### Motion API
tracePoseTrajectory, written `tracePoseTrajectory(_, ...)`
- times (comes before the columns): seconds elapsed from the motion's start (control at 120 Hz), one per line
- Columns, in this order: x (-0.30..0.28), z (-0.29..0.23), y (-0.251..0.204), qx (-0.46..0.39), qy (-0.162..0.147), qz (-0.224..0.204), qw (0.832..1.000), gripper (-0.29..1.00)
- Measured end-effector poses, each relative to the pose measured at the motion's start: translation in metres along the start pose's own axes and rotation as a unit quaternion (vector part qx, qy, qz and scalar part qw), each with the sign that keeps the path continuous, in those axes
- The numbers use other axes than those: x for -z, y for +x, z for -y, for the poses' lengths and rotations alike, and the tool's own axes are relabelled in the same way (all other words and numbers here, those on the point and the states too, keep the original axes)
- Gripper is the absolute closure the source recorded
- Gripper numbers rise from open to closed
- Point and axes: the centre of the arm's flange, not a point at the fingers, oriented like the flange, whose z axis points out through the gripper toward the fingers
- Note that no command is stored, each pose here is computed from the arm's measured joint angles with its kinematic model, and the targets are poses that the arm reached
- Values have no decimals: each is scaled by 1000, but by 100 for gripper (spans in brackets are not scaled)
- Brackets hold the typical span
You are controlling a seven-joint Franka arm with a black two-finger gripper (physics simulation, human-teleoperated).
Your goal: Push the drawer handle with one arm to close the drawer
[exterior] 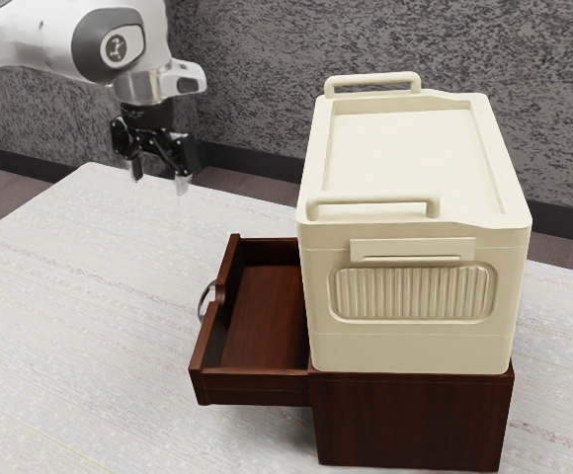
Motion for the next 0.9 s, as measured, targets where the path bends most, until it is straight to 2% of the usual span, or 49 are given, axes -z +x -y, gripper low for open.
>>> tracePoseTrajectory(0.15, 10, 10, 6, 11, 2, -34, 999, 0)
tracePoseTrajectory(0.383, 12, -11, 0, -5, 0, -49, 999, 0)
tracePoseTrajectory(0.6, -90, -22, -74, -9, 2, 7, 1000, 0)
tracePoseTrajectory(0.683, -109, -29, -81, -21, 4, 3, 1000, 0)
tracePoseTrajectory(0.817, -120, -36, -80, -97, 9, -20, 995, 0)
tracePoseTrajectory(0.9, -126, -31, -79, -147, 14, -28, 989, 13)
